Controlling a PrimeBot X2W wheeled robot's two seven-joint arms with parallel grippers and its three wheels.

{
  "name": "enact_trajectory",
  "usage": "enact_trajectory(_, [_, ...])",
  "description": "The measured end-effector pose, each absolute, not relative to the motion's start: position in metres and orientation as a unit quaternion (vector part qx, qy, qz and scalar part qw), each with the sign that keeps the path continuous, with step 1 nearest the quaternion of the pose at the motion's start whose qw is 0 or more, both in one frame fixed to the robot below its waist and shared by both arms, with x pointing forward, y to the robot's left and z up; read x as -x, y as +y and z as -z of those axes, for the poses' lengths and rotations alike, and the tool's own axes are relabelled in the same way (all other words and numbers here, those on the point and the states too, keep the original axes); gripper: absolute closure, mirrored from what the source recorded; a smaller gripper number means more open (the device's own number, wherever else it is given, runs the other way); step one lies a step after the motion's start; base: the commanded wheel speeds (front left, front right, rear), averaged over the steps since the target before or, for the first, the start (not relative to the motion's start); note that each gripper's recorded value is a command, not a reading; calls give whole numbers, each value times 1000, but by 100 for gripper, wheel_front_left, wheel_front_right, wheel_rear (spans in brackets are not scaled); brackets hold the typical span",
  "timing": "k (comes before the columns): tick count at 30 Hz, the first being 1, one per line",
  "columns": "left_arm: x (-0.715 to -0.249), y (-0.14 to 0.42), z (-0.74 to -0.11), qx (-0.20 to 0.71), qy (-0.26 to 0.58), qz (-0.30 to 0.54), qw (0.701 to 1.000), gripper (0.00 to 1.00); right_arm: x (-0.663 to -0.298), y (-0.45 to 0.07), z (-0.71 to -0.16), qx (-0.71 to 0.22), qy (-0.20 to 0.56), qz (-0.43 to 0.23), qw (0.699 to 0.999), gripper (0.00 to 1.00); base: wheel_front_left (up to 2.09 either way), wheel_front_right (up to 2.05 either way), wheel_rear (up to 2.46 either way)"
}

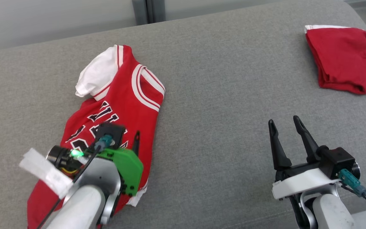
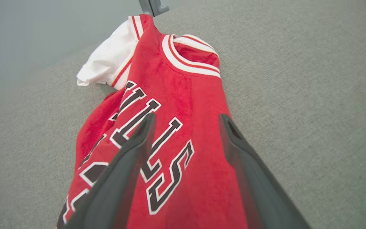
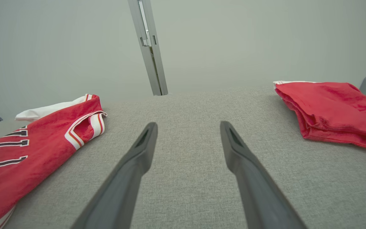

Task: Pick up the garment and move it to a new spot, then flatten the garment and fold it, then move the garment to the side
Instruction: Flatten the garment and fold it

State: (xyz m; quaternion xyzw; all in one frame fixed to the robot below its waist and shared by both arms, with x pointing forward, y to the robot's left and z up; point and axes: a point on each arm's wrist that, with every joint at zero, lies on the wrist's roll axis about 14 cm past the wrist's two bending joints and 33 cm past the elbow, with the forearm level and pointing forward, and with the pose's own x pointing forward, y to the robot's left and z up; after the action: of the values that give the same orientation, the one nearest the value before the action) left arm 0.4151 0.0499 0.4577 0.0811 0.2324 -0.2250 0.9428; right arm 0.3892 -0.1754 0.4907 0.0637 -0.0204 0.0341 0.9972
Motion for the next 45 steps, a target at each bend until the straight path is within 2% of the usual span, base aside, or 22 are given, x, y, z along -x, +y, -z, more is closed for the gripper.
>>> enact_trajectory(7, [-452, 14, -414, -125, 267, 255, 921, 0, -385, -199, -483, -67, -9, 3, 998, 0, 0, 0, 0])
enact_trajectory(18, [-468, -16, -372, -162, 309, 287, 892, 0, -366, -232, -473, -63, 10, 57, 996, 0, 0, 0, 0])
enact_trajectory(19, [-468, -16, -370, -164, 313, 288, 890, 31, -365, -233, -473, -63, 10, 59, 996, 0, 0, 0, 0])
enact_trajectory(20, [-468, -16, -369, -166, 314, 289, 889, 79, -364, -234, -474, -63, 9, 60, 996, 0, 0, 0, 0])
enact_trajectory(21, [-469, -16, -370, -167, 314, 290, 888, 100, -364, -234, -475, -63, 8, 60, 996, 0, 0, 0, 0])
enact_trajectory(26, [-466, -34, -386, -117, 299, 312, 894, 100, -363, -233, -479, -63, 2, 59, 996, 0, 0, 0, 0])
enact_trajectory(33, [-445, -104, -459, 7, 218, 405, 888, 100, -359, -235, -485, -60, -7, 60, 996, 0, 0, 0, 0])
enact_trajectory(36, [-425, -125, -483, 51, 202, 447, 870, 100, -355, -236, -485, -60, -7, 63, 996, 0, 0, 0, 0])
enact_trajectory(39, [-399, -142, -499, 103, 209, 490, 840, 100, -352, -238, -486, -56, -7, 66, 996, 0, 0, 0, 0])
enact_trajectory(45, [-366, -164, -532, 240, 238, 550, 764, 100, -348, -244, -486, -51, -6, 76, 996, 0, 0, 0, 0])
